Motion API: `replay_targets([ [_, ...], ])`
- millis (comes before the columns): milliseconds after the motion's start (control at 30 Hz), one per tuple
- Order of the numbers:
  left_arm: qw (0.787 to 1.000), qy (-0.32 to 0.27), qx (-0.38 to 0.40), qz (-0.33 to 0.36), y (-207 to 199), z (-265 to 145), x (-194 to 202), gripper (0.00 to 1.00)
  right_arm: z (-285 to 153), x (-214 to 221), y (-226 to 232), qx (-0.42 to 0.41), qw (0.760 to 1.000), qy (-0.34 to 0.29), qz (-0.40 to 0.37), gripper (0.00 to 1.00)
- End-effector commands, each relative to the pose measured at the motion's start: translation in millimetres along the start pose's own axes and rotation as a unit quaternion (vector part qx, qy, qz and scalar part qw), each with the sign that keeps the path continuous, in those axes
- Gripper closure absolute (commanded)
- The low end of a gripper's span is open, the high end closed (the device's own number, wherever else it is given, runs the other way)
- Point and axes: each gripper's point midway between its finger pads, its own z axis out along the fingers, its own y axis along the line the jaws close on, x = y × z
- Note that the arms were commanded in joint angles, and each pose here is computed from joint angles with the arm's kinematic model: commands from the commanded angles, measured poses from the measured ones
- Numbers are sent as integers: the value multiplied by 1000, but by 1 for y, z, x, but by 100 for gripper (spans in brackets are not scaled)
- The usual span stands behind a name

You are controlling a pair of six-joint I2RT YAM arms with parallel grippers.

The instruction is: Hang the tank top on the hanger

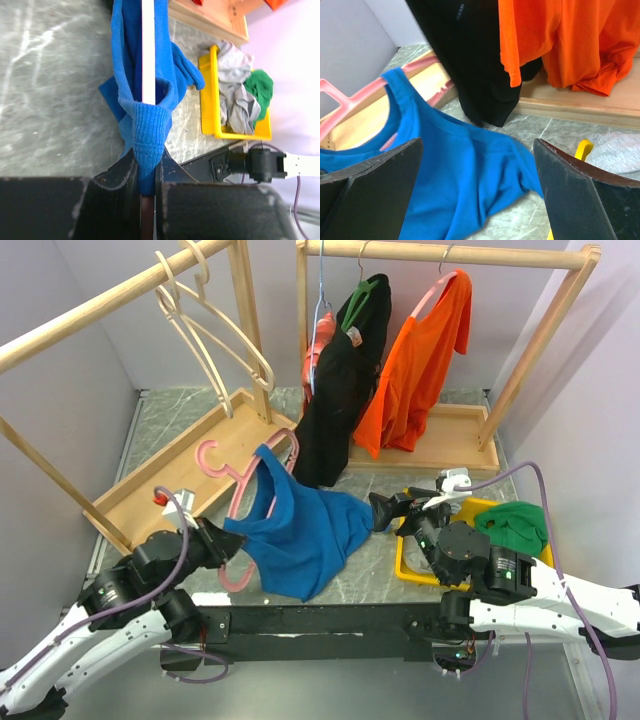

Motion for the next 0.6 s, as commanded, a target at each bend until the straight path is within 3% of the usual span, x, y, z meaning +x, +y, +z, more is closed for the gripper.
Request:
replay_targets([
  [0, 998, -58, -11, -34, -9, -21, -37, 99, 4, -5, 0, 14, 1000, -6, 4, 1],
  [333, 988, -122, -93, -11, -3, -65, -91, 99, 7, -10, 9, 10, 1000, -7, -6, 1],
  [567, 964, -178, -196, 29, -6, -92, -147, 99, 6, -20, 9, 9, 1000, -11, -8, 1],
])
